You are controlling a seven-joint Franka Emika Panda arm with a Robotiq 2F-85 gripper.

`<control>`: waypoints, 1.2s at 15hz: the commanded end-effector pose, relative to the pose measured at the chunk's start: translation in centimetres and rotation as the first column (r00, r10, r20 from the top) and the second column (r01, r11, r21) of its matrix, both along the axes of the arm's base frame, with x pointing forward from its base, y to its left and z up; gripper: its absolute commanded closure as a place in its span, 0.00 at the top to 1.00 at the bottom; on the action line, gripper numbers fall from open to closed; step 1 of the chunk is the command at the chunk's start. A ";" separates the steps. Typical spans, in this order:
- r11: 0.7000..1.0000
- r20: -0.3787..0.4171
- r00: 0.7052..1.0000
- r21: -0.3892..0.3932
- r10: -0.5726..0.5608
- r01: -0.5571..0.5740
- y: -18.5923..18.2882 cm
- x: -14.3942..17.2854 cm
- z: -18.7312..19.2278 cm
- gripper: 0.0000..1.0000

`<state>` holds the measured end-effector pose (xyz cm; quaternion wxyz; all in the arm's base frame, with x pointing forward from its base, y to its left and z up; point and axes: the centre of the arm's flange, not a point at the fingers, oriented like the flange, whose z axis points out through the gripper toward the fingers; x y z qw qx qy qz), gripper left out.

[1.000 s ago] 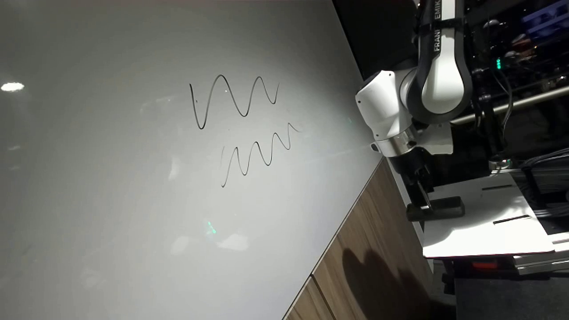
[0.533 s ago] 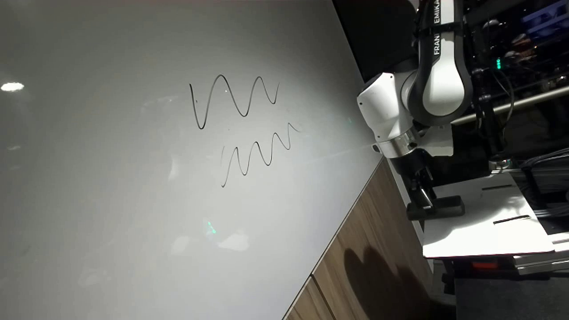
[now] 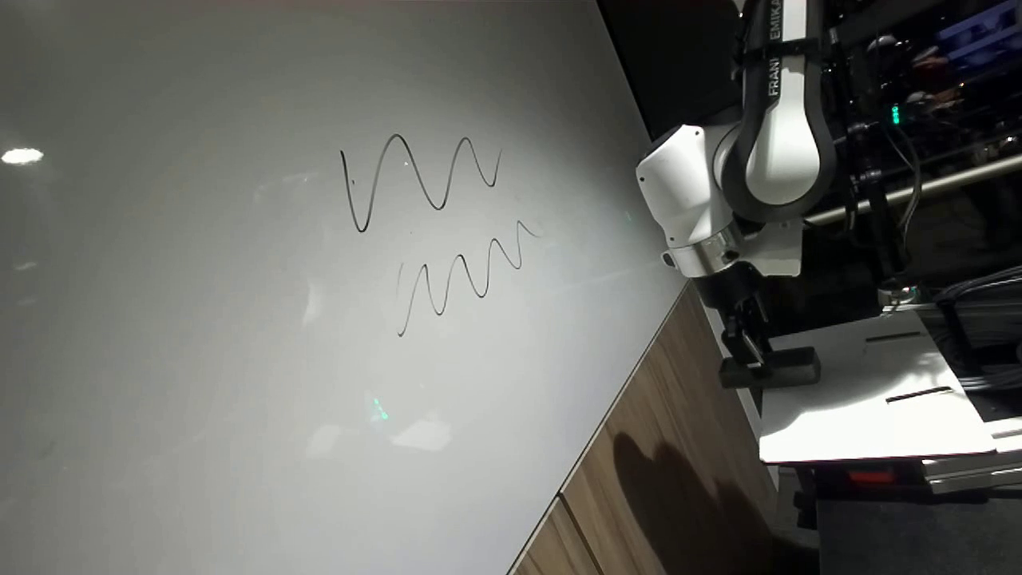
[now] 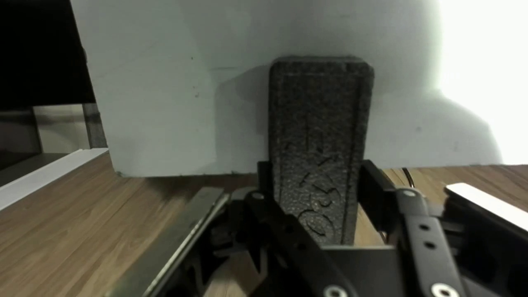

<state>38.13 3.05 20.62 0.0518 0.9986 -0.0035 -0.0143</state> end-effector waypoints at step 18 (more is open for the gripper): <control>0.997 0.845 0.534 0.004 0.036 -0.075 23.1 8.9 41.6 0.28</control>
